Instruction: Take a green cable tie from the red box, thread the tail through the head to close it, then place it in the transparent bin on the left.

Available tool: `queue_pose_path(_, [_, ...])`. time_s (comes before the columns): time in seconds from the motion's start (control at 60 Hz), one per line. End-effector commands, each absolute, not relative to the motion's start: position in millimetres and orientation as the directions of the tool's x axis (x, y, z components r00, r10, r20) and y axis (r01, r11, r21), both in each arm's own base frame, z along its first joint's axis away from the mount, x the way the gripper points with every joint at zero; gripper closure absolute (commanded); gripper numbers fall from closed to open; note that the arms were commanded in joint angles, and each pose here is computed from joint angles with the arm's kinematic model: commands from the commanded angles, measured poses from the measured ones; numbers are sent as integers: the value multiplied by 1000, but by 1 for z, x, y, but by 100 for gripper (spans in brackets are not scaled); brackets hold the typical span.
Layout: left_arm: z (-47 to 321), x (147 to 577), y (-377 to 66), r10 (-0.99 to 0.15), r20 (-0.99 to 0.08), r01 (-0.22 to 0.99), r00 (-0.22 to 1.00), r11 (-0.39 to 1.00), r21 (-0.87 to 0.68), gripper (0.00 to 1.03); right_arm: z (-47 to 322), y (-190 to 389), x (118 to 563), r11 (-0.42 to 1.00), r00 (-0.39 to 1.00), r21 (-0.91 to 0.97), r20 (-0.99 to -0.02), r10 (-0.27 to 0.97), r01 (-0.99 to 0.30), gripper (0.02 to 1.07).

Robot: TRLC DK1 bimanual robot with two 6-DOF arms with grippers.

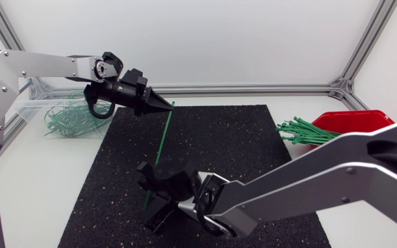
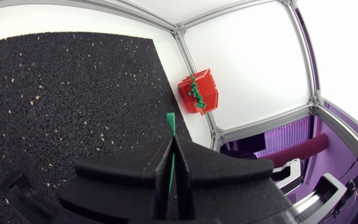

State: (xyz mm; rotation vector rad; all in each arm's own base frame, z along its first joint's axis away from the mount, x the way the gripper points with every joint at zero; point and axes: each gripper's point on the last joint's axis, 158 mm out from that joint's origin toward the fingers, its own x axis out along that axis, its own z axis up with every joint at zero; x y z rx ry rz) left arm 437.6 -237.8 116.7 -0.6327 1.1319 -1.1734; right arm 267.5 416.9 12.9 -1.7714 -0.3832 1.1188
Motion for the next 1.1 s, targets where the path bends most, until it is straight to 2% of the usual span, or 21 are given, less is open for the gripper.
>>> queue_pose_path(0.0, [117, 438, -241, -942, -332, 392, -41, 291, -873, 100, -4, 413, 262, -520, 523, -831, -538, 661, -198, 45])
queue_pose_path(0.217, [118, 437, -242, -943, -330, 397, -46, 286, -872, 100, -13, 408, 254, -540, 512, -817, -557, 654, -200, 48])
queue_pose_path(0.4, [117, 439, -241, -943, -330, 396, -44, 287, -872, 100, -15, 409, 244, -544, 500, -816, -559, 661, -194, 66])
queue_pose_path(0.517, [116, 436, -242, -942, -332, 398, -53, 285, -872, 100, -14, 412, 242, -539, 498, -820, -554, 667, -191, 71])
queue_pose_path(0.617, [116, 435, -241, -941, -333, 397, -55, 285, -873, 100, -13, 413, 241, -538, 496, -822, -552, 670, -187, 72])
queue_pose_path(0.667, [116, 434, -241, -942, -332, 397, -57, 283, -873, 100, -13, 414, 240, -538, 497, -822, -550, 671, -184, 77])
queue_pose_path(0.8, [116, 432, -241, -941, -332, 395, -61, 283, -874, 100, -15, 415, 241, -541, 497, -822, -550, 671, -180, 77])
queue_pose_path(0.85, [117, 432, -241, -941, -332, 399, -61, 282, -872, 100, -16, 414, 241, -544, 498, -820, -553, 668, -181, 75])
queue_pose_path(0.883, [117, 431, -241, -941, -333, 399, -63, 282, -872, 100, -16, 414, 242, -545, 501, -819, -553, 666, -179, 70])
queue_pose_path(1.083, [117, 429, -242, -940, -333, 402, -70, 279, -872, 100, -17, 414, 246, -540, 508, -823, -546, 666, -177, 68])
